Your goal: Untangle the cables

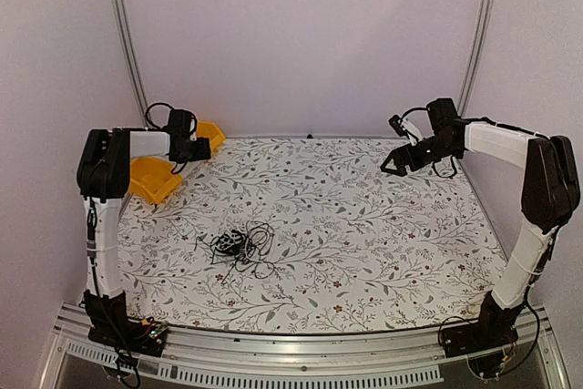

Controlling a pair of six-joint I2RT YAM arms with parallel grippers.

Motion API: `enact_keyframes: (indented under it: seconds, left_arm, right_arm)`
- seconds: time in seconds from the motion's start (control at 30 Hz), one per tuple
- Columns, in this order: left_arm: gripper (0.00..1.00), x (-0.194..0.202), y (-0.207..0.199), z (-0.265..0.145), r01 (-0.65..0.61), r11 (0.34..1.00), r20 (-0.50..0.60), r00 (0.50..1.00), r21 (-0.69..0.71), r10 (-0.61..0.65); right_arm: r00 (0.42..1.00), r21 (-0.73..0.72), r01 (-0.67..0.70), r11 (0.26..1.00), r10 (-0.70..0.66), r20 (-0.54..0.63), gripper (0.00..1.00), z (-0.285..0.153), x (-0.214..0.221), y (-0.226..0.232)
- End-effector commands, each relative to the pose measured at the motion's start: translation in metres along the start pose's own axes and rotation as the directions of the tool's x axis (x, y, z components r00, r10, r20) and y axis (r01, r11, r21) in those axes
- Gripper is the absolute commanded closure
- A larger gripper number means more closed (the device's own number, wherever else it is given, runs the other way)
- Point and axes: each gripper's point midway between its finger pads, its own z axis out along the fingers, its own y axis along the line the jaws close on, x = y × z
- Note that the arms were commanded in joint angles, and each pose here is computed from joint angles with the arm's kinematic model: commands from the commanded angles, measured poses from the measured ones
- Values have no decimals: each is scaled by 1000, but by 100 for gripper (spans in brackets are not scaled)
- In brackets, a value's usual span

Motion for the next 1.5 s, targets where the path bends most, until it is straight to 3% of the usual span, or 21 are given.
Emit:
enact_keyframes:
  seconds: [0.0,0.2,0.4,0.57,0.77,0.9,0.97,1.1,1.23,1.47]
  left_arm:
    - [31,32,-34,-5,-46,987,-85,995,151,59]
    - [36,42,-78,-33,-152,948,-74,981,279,179]
    - [49,73,-137,-67,-245,813,-50,947,528,318]
    - [52,95,-158,-82,-280,754,-46,924,595,379]
    - [44,47,-178,-126,-370,724,86,913,582,398]
    - [35,6,-189,-186,-388,737,179,920,554,350]
    - [34,6,-192,-214,-376,746,190,926,549,327]
    - [37,37,-193,-257,-267,770,86,959,580,269]
    - [42,91,-184,-290,-210,786,-38,958,581,284]
    - [41,149,-153,-316,-62,821,-203,956,567,212]
  right_arm:
    - [999,-7,26,1000,-25,35,5,-8,-13,7]
    - [999,-12,19,1000,-19,37,5,-5,-12,6]
    - [999,-34,6,999,-4,40,6,2,-13,7]
    - [999,-46,12,999,-10,49,6,4,-19,8]
    - [997,-101,54,993,-48,59,12,6,-24,22]
    - [984,-202,170,965,-154,88,22,6,-34,63]
    - [965,-259,256,931,-232,120,29,5,-39,91]
    - [912,-328,409,851,-368,180,43,9,-47,140]
    - [859,-378,512,772,-462,220,59,18,-51,181]
    - [782,-458,617,640,-568,259,72,50,-38,243]
